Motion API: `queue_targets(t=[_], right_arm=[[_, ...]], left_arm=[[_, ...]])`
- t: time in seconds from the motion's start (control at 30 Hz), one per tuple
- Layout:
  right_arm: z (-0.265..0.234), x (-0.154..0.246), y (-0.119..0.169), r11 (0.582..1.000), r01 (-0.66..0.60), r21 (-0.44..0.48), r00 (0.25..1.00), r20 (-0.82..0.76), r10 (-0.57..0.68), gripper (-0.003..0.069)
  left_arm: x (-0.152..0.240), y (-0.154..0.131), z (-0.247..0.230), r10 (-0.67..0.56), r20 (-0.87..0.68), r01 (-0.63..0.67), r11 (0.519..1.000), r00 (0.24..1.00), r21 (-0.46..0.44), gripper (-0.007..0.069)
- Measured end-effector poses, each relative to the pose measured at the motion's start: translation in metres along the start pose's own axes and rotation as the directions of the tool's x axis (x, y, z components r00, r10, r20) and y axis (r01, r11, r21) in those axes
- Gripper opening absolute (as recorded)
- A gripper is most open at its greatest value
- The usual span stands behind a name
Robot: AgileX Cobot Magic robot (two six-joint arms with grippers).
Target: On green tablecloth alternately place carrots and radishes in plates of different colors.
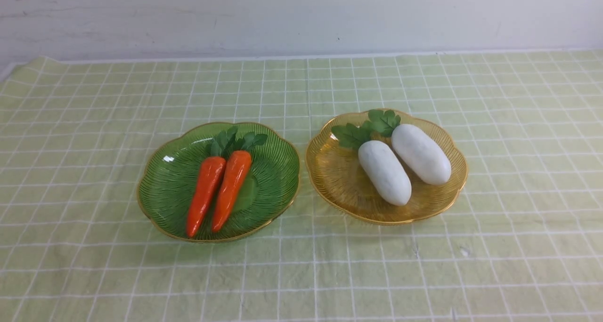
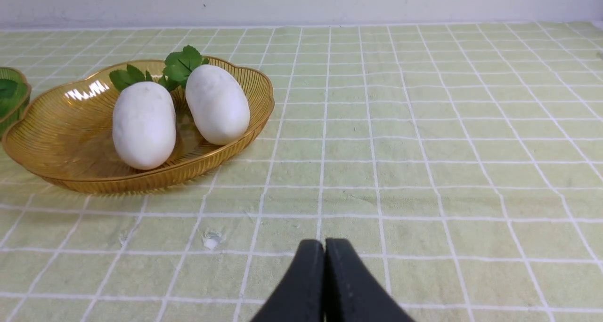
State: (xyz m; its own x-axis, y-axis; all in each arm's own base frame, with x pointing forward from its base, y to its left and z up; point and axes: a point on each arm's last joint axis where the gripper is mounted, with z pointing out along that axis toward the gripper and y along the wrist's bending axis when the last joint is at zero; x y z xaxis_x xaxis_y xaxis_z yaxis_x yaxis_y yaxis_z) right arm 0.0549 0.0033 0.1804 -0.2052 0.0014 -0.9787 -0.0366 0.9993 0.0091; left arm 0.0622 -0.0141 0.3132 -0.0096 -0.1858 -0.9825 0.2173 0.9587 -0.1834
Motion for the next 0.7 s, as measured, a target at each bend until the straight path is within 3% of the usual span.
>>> queue_targets(t=[0.5,0.7], right_arm=[[0.0,0.0,0.0,1.0,0.0,0.0,1.0,0.0,0.0,-0.0015],[0.0,0.0,0.0,1.0,0.0,0.0,1.0,0.0,0.0,-0.0015]], left_arm=[[0.0,0.0,0.0,0.018,0.007,-0.018,1.0,1.0,-0.001,-0.0008],[0.036,0.008,-0.002,0.071,-0.166,-0.078,0.996,0.983,-0.035,-0.0008]])
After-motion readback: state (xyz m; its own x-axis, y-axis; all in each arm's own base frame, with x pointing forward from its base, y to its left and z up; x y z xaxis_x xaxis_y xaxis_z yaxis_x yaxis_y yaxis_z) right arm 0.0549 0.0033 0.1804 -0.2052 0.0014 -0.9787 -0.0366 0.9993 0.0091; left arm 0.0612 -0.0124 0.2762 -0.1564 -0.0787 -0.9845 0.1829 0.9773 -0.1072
